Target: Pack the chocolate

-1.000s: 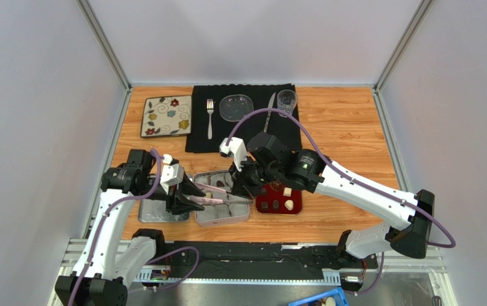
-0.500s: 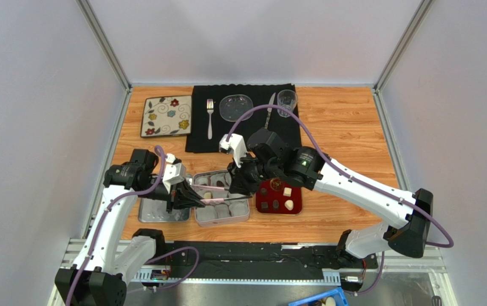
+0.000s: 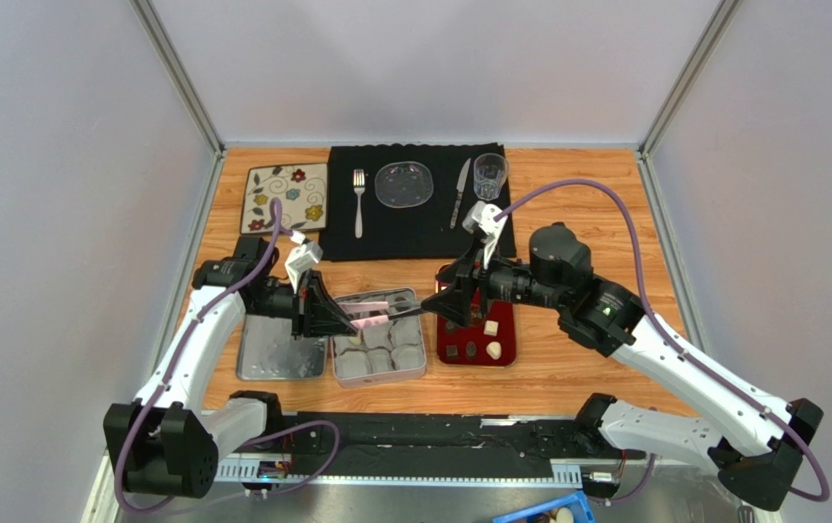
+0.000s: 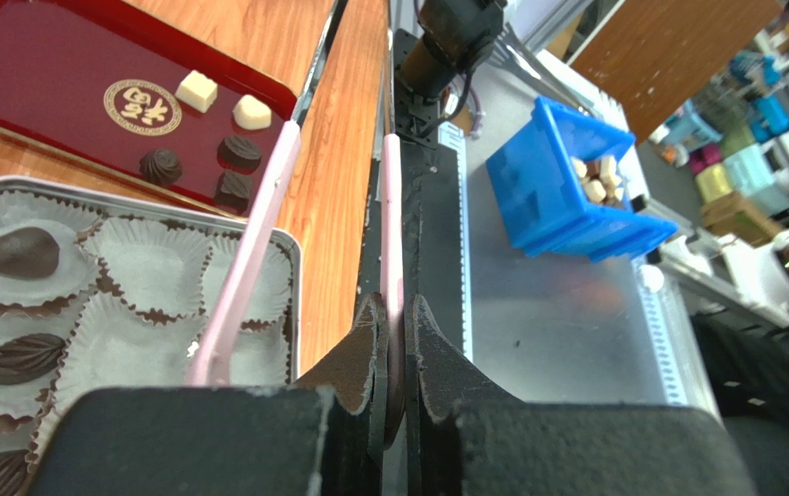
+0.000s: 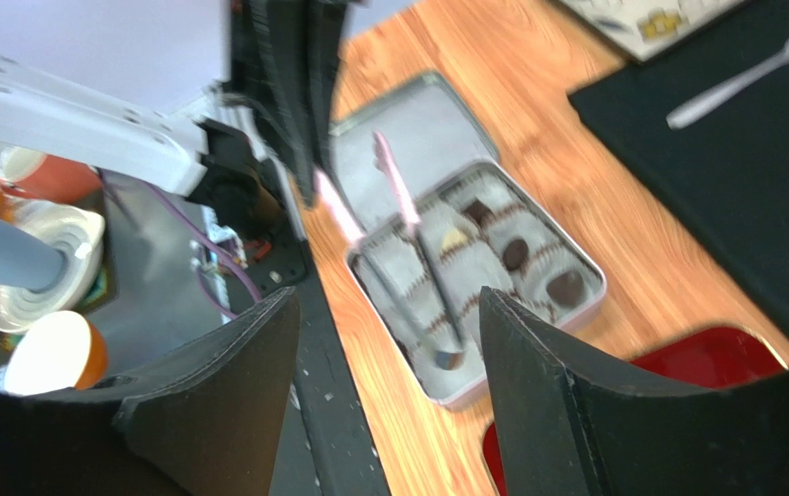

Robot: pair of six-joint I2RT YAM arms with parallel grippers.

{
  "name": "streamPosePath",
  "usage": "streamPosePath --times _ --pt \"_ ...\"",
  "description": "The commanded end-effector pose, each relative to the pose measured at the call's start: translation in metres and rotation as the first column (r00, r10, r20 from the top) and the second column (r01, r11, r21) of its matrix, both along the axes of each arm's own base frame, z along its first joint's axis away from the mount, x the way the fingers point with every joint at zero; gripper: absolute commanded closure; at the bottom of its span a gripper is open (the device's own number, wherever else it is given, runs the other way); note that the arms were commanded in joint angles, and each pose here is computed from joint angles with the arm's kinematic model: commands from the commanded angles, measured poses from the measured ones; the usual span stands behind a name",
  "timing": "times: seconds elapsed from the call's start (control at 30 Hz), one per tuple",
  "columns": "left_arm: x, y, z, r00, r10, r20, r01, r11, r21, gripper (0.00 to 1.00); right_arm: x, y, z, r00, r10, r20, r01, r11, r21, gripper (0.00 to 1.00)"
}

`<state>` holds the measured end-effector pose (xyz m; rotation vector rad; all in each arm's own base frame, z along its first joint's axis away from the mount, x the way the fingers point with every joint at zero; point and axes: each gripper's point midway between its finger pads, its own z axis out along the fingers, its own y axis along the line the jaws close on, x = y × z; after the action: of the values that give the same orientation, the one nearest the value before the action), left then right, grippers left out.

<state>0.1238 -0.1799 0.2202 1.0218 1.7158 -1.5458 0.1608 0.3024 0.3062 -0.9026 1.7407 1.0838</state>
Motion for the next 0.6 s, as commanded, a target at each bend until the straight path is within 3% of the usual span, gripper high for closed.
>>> streamPosePath --times 0.0,0.57 --pt "-0.002 -0.008 0.072 0.996 -0.083 -0.043 0.065 0.947 -0.315 1.0 -0.006 0.008 0.02 0.999 0.047 0.007 -0.047 0.991 0.127 0.32" --pt "-0.007 -0.009 0.095 0.994 -0.107 -0.005 0.1 0.944 -0.313 1.0 0.006 0.028 0.001 0.989 0.114 -0.09 -0.09 0.968 0.235 0.27"
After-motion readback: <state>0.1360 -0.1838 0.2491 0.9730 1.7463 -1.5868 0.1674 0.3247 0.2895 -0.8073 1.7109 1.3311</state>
